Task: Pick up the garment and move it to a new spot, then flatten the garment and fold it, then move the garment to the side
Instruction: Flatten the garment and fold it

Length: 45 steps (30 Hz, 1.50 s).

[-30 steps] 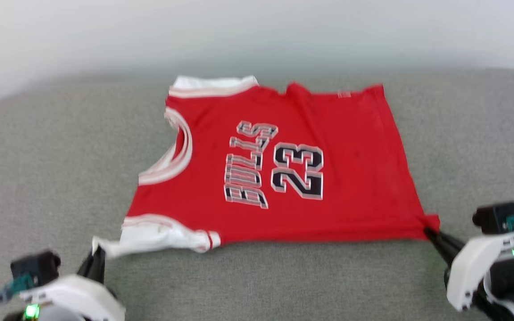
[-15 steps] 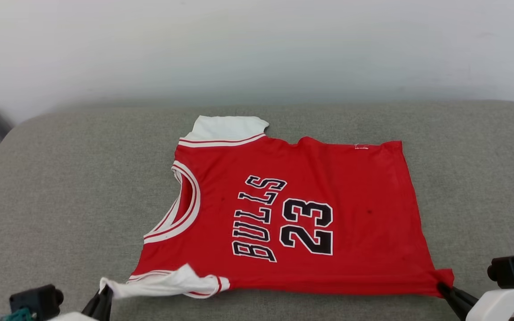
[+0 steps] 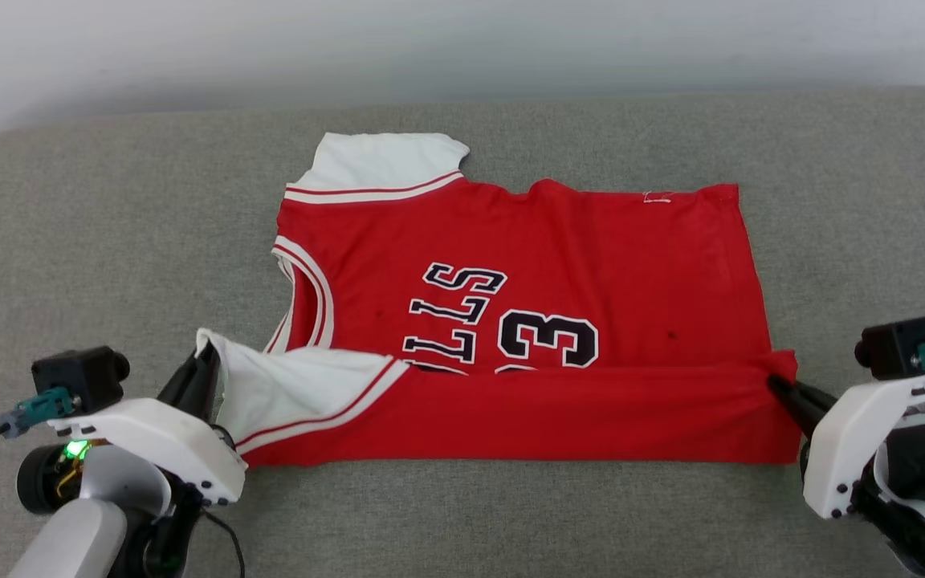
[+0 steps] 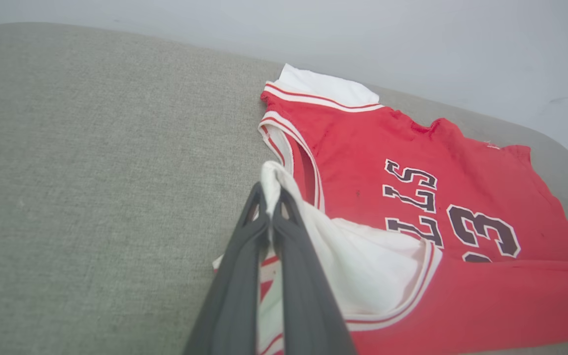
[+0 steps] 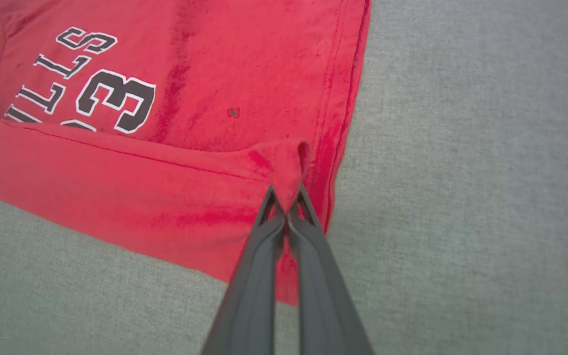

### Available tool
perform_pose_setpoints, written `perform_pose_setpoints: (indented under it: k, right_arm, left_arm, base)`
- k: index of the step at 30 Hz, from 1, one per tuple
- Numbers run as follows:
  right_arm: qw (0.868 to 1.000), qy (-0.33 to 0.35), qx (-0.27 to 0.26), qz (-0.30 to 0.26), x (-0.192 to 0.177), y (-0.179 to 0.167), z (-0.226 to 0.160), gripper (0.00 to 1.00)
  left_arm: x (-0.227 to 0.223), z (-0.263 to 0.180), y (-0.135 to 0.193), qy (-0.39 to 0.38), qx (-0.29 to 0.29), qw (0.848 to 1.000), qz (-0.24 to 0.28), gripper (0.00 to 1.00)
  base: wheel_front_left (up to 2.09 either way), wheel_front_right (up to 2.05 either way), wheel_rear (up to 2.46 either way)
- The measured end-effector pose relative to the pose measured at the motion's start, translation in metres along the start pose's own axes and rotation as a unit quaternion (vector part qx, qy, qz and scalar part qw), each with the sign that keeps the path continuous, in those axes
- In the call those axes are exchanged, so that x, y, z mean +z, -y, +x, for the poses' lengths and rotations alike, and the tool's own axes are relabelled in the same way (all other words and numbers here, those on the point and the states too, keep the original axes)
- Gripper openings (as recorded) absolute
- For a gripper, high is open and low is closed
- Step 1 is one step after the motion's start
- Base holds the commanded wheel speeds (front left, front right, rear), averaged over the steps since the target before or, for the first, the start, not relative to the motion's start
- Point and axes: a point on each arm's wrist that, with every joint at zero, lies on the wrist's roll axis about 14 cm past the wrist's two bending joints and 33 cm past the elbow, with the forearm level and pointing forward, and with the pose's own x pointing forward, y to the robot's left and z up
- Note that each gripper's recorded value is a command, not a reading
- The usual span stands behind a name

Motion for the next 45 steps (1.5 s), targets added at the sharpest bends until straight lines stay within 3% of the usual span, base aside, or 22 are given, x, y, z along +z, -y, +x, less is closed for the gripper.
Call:
perform_pose_setpoints:
  k: [9, 11, 12, 13, 14, 15, 16, 17, 18, 23, 28, 39, 45]
  right_arm:
    - [1.000, -0.013, -0.001, 0.002, 0.004, 0.011, 0.045, 0.02]
    - [1.000, -0.014, -0.001, 0.002, 0.003, 0.012, 0.051, 0.35]
    - [1.000, -0.015, -0.002, 0.002, 0.001, 0.012, 0.054, 0.44]
    - [1.000, -0.022, -0.003, 0.004, -0.003, 0.012, 0.056, 0.70]
    - [1.000, -0.027, -0.003, 0.007, -0.008, 0.012, 0.057, 0.70]
    - [1.000, -0.028, -0.003, 0.008, -0.011, 0.011, 0.059, 1.00]
    - [1.000, -0.027, -0.003, 0.008, -0.011, 0.011, 0.060, 1.00]
    - [1.000, -0.025, -0.003, 0.008, -0.011, 0.011, 0.061, 1.00]
    - [1.000, -0.023, -0.002, 0.008, -0.011, 0.010, 0.062, 1.00]
    - [1.000, 0.015, 0.001, 0.009, -0.003, 0.006, 0.057, 1.00]
    - [0.993, 0.115, -0.012, 0.007, 0.028, 0.012, 0.039, 1.00]
    - [0.946, 0.315, -0.068, -0.019, 0.081, 0.017, -0.034, 1.00]
    - [0.933, 0.350, -0.082, -0.027, 0.084, 0.006, -0.064, 1.00]
  left_arm:
    - [-0.015, 0.051, -0.004, -0.018, -0.009, 1.000, -0.012, 0.00]
    - [-0.024, 0.057, -0.002, -0.032, -0.015, 0.999, -0.022, 0.00]
    - [-0.030, 0.059, -0.002, -0.040, -0.016, 0.999, -0.025, 0.02]
    - [-0.034, 0.061, -0.002, -0.046, -0.016, 0.998, -0.030, 0.22]
    - [-0.039, 0.063, -0.001, -0.053, -0.017, 0.998, -0.039, 0.22]
    - [-0.044, 0.064, -0.002, -0.061, -0.017, 0.997, -0.044, 0.36]
    - [-0.047, 0.065, -0.002, -0.066, -0.017, 0.997, -0.047, 0.55]
    - [-0.050, 0.067, -0.003, -0.070, -0.014, 0.996, -0.051, 0.66]
    - [-0.053, 0.067, -0.004, -0.075, -0.013, 0.996, -0.052, 1.00]
    - [-0.056, 0.067, -0.008, -0.078, -0.009, 0.995, -0.057, 1.00]
    - [-0.041, 0.062, -0.011, -0.060, -0.007, 0.997, -0.051, 1.00]
    - [0.035, 0.038, -0.016, 0.008, -0.010, 1.000, 0.008, 1.00]
    - [0.042, 0.024, -0.014, -0.050, -0.029, 0.997, 0.042, 1.00]
  base:
    - [0.00, 0.00, 0.00]
    - [0.00, 0.00, 0.00]
    - [0.00, 0.00, 0.00]
    - [0.00, 0.00, 0.00]
    - [0.00, 0.00, 0.00]
    - [0.00, 0.00, 0.00]
    - [0.00, 0.00, 0.00]
    - [0.00, 0.00, 0.00]
    - [0.00, 0.00, 0.00]
    - [0.00, 0.00, 0.00]
    - [0.00, 0.00, 0.00]
    - [0.00, 0.00, 0.00]
    - [0.00, 0.00, 0.00]
